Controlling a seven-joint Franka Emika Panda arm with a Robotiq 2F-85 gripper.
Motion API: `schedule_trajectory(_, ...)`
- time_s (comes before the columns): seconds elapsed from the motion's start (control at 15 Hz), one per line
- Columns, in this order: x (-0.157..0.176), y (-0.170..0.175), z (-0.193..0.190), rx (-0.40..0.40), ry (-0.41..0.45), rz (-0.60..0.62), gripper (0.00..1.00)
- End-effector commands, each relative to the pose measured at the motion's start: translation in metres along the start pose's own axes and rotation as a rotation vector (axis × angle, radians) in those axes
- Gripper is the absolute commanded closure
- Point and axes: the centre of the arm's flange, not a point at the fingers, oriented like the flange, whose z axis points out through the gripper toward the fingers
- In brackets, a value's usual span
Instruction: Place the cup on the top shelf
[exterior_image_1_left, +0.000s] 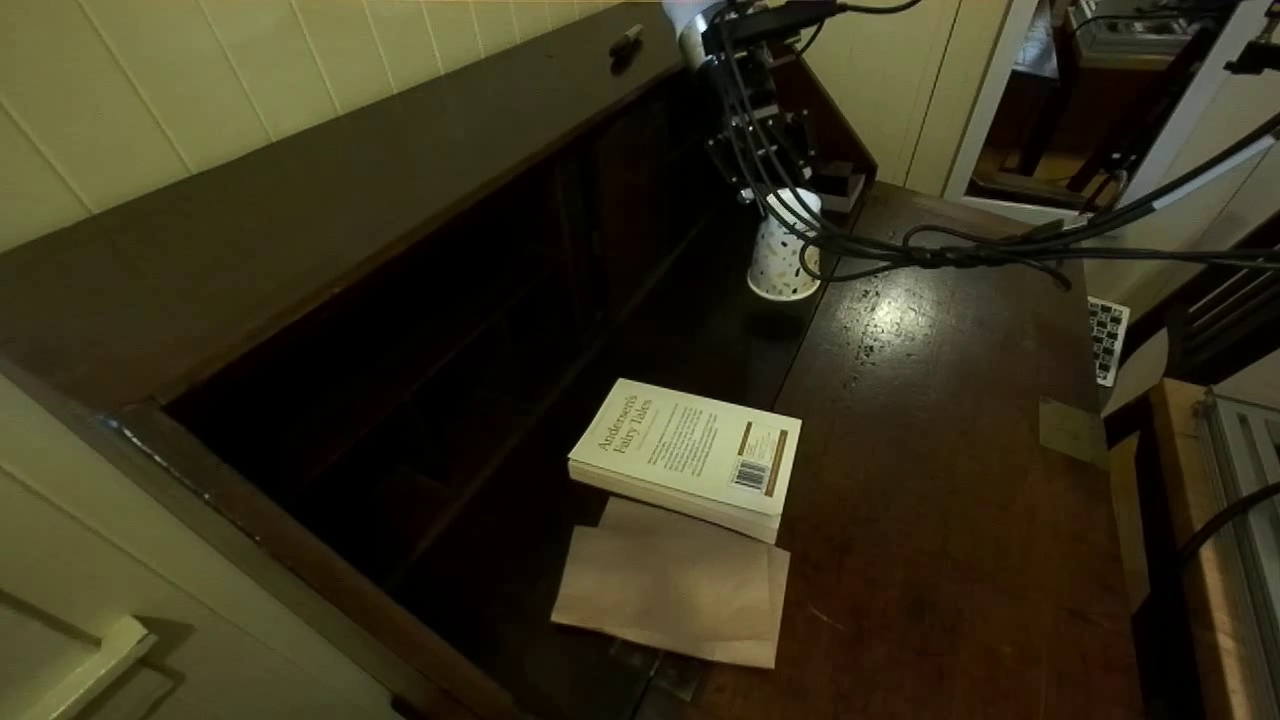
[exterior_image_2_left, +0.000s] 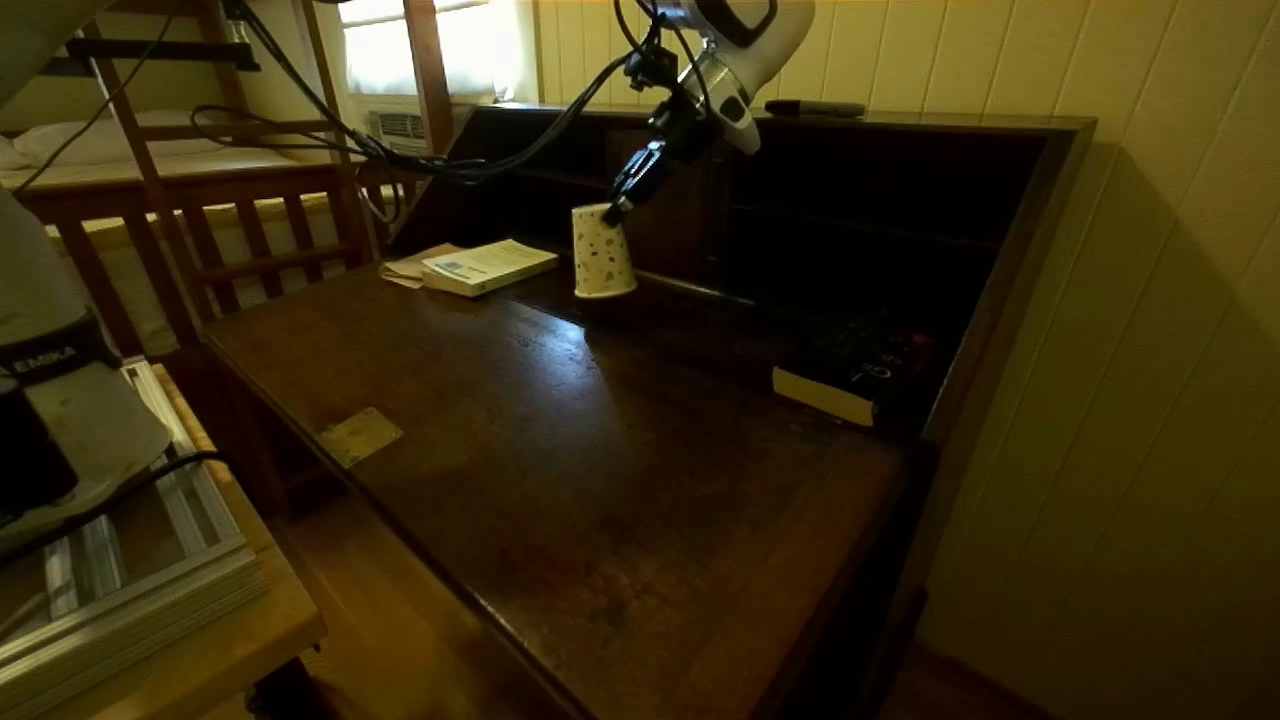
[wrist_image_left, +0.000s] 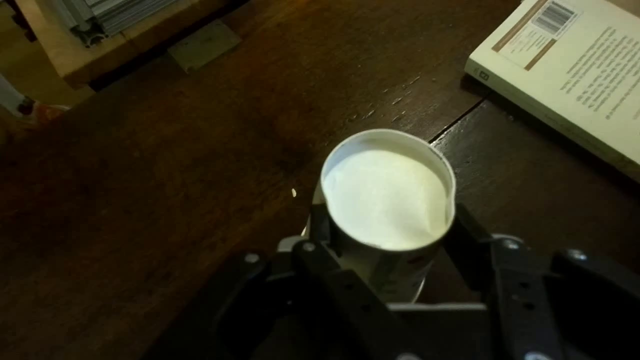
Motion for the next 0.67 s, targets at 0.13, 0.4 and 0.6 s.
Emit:
schedule_trajectory(0.13, -0.061, 0.024, 0.004, -0.002, 0.054, 0.009, 0.66)
schedule_trajectory(0.4, -0.090, 0.032, -0.002, 0.014, 0.133, 0.012, 0.66)
schedule_trajectory(0.6, -0.120, 0.031, -0.008, 0.004, 0.263, -0.009, 0.66)
